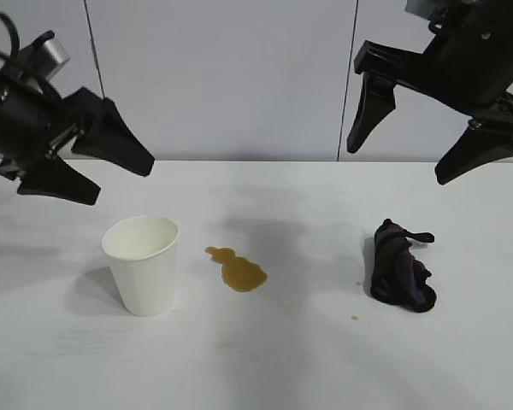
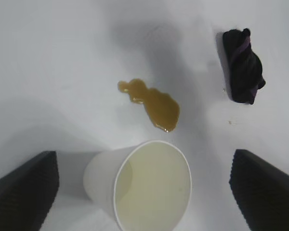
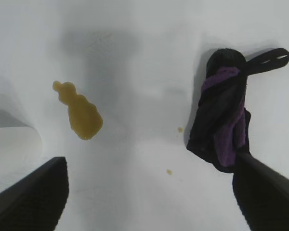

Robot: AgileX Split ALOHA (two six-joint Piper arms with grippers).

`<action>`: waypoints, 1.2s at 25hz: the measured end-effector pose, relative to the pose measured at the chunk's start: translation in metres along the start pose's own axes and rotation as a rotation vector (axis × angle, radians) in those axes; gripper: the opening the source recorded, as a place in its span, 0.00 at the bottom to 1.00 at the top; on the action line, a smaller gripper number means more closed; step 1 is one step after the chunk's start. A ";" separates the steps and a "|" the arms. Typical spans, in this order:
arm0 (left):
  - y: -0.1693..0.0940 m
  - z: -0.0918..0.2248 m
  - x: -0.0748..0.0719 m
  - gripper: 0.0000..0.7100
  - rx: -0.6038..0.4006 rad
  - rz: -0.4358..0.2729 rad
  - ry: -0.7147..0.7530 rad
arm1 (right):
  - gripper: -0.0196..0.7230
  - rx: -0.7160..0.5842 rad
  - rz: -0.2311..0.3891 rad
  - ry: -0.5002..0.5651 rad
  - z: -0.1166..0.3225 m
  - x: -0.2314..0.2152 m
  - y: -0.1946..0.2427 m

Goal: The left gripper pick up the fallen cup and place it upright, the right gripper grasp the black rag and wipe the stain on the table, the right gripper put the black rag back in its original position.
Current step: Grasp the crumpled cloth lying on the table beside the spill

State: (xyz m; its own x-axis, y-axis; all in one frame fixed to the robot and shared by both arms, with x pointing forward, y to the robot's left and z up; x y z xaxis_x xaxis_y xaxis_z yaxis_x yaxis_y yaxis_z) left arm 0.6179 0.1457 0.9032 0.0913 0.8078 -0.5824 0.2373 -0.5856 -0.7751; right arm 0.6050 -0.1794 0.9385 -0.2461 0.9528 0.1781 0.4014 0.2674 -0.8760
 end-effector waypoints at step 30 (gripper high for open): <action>-0.016 -0.018 -0.004 0.98 -0.004 -0.127 -0.022 | 0.17 0.187 0.174 0.001 0.025 -0.053 0.120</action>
State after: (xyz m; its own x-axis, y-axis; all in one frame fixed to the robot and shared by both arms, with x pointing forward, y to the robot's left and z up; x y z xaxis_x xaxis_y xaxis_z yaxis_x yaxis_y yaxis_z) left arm 0.6311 0.1528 0.9227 0.0385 0.8738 -0.4847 0.2494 -0.4781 -0.8421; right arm 0.6439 -0.2013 0.8121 -0.1861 0.9824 0.0175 0.2676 0.0678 -0.9611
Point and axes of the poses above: a point on each arm's last joint axis where the gripper is mounted, y pointing out along that axis toward the gripper, x along the wrist's bending axis when the last joint is at zero, z = x × y, the point moved 10 cm from there along y, pointing out along that axis toward the gripper, and after that the axes turned 15 degrees about -y, right-handed, at the moved point
